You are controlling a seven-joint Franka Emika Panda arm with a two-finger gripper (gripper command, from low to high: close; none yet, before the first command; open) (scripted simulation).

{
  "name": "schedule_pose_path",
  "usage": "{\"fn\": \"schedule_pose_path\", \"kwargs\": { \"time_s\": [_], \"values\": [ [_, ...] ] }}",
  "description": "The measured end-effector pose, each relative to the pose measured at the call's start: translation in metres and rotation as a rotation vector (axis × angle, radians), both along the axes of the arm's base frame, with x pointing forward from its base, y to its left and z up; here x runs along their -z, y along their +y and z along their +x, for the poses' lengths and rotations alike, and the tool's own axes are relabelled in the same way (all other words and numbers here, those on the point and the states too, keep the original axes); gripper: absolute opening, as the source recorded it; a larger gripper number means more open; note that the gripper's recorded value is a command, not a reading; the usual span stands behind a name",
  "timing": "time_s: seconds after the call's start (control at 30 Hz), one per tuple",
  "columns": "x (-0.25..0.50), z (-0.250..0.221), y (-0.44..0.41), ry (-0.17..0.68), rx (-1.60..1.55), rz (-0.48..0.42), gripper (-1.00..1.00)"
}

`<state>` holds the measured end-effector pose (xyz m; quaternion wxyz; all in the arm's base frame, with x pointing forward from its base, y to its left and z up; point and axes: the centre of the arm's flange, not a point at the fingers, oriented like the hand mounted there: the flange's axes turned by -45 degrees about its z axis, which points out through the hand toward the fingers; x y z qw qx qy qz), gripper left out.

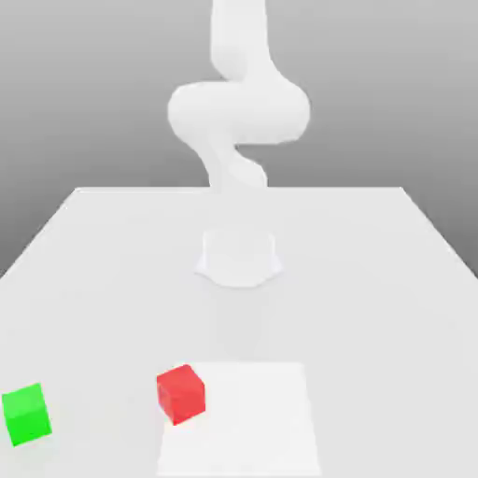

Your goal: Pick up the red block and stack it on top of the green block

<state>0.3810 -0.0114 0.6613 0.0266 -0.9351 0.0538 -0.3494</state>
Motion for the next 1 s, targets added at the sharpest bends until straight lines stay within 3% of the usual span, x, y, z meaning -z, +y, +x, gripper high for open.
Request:
{"fn": "schedule_pose_path", "kwargs": {
  "time_s": [0.13, 0.3, 0.47, 0.63, 0.87, 0.9, 1.0],
  "values": [
    [0.093, 0.045, -0.018, 0.149, 0.136, 0.122, 0.0],
    [0.208, 0.069, -0.035, 0.323, 0.323, 0.228, 0.0],
    [0.321, 0.062, -0.05, 0.488, 0.535, 0.291, 0.0],
    [0.422, 0.026, -0.067, 0.631, 0.776, 0.31, 0.0],
    [0.506, 0.012, -0.069, 0.672, 0.846, 0.303, 0.0],
    [0.514, 0.011, -0.069, 0.673, 0.847, 0.304, -1.0],
    [0.513, 0.012, -0.069, 0.672, 0.847, 0.304, -1.0]
  ]
}}
